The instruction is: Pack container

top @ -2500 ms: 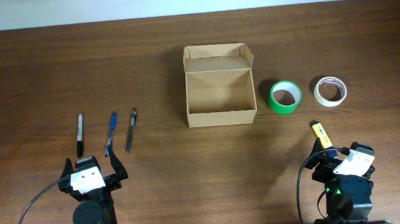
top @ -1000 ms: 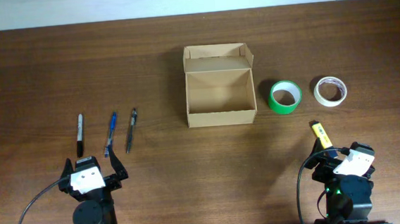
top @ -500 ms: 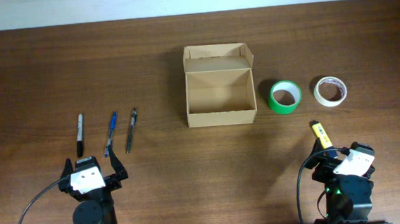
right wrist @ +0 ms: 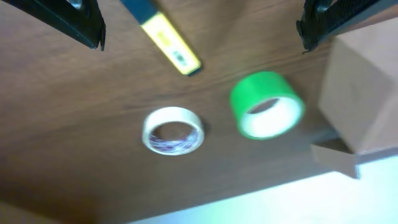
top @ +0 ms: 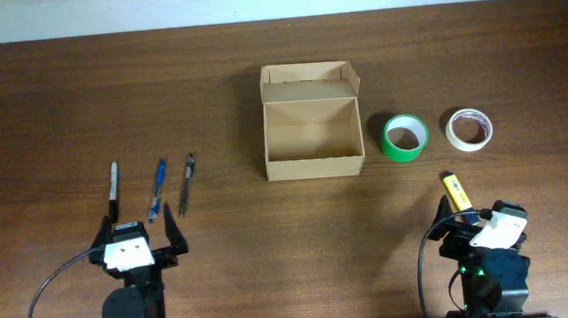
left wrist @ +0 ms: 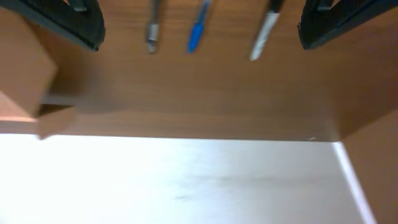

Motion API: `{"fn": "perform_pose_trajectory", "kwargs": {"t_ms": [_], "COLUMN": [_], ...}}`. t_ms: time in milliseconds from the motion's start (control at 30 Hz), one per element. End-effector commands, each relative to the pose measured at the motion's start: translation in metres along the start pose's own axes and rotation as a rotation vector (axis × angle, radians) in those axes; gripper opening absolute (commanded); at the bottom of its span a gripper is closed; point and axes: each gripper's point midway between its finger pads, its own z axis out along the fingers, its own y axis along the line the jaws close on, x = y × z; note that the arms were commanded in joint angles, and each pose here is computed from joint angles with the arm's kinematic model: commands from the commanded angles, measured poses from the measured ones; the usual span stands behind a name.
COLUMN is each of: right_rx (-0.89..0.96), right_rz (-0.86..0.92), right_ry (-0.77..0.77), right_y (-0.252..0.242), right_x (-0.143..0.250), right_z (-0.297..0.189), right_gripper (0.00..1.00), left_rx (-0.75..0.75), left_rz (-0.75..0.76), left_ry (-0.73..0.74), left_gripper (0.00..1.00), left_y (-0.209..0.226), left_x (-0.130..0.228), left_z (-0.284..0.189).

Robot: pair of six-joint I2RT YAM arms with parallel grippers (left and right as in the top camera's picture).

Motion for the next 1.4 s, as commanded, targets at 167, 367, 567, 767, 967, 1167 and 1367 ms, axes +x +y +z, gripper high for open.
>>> {"fn": "perform_pose_trajectory", "kwargs": {"t_ms": [167, 367, 567, 767, 967, 1167, 1367], "right_rx": [-0.265, -0.18, -0.144, -0.206, -0.241, -0.095, -0.031], "right_rz": [0.022, 0.007, -0.118, -0.14, -0.122, -0.064, -0.054], "right_ry": [-0.04, -0.007, 0.188, 0.355, 0.434, 0.636, 0.899], "right_y": [0.047, 0.043, 0.054, 0.082, 0.099, 0.089, 0.085], "right_x": [-0.033, -0.08, -0.133, -0.191, -0.214, -0.189, -0.12], "right_z": [-0.02, -0.028, -0.024, -0.025, -0.006, 0.062, 0.123], "right_gripper": [0.99, 0.99, 0.99, 0.99, 0.99, 0.99, 0.86], "left_rx": [0.064, 0.061, 0.129, 0.151, 0.244, 0.217, 0.219], "left_rz": [0.005, 0.105, 0.106, 0.094, 0.026, 0.025, 0.02], "left_ry": [0.084, 0.264, 0.444, 0.556, 0.64, 0.748, 0.801], "left_gripper": [0.99, 0.99, 0.99, 0.99, 0.99, 0.99, 0.99], "left_y": [-0.009, -0.008, -0.022, -0.026, -0.031, -0.026, -0.026], "left_x": [-0.044, -0.087, -0.131, -0.158, -0.137, -0.096, -0.074], "left_z": [-0.01, 0.02, 0.079, 0.135, 0.168, 0.183, 0.191]}}
